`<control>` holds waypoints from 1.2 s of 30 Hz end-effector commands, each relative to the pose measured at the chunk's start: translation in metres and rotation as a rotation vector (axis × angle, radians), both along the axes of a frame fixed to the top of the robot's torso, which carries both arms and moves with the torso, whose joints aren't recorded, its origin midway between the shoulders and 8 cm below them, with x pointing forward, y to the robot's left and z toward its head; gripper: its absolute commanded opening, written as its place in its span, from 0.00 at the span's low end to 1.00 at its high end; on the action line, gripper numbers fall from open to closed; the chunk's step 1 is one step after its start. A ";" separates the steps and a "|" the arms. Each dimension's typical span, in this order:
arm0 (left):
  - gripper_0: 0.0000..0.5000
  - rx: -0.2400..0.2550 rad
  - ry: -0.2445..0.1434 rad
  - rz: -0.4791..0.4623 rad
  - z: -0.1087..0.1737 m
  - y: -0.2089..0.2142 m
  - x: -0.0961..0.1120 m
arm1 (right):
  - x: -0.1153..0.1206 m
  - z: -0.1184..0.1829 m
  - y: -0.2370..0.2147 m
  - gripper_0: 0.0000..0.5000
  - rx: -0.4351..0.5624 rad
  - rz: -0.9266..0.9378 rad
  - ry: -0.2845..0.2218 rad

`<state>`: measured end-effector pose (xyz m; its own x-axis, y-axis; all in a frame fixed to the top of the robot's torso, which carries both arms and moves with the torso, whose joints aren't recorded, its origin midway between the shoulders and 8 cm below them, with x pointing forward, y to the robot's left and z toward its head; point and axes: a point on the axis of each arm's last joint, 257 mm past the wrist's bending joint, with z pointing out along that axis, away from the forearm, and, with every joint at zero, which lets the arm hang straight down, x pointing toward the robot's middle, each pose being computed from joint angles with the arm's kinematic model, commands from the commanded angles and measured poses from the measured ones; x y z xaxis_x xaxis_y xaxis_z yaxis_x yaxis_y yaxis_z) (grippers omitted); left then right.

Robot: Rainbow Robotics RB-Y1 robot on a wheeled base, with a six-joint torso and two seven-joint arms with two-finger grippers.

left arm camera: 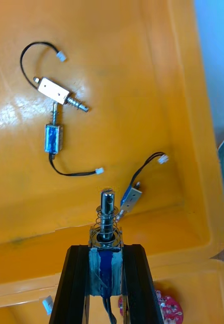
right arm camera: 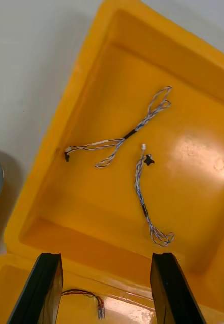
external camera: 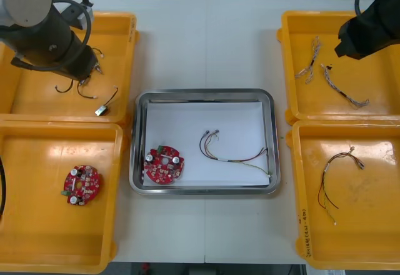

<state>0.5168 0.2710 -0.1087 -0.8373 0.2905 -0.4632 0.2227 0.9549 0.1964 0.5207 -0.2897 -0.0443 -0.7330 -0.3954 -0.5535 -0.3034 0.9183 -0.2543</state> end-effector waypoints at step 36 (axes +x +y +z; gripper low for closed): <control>0.01 -0.164 -0.028 0.089 -0.071 -0.169 -0.031 | 0.012 0.015 -0.131 1.00 0.054 -0.064 0.171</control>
<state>0.4892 0.1175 -0.1734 -0.8421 0.1734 -0.5106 0.1592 0.9846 0.0717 0.5234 -0.4069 -0.0740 -0.8816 -0.2837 -0.3772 -0.2656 0.9588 -0.1004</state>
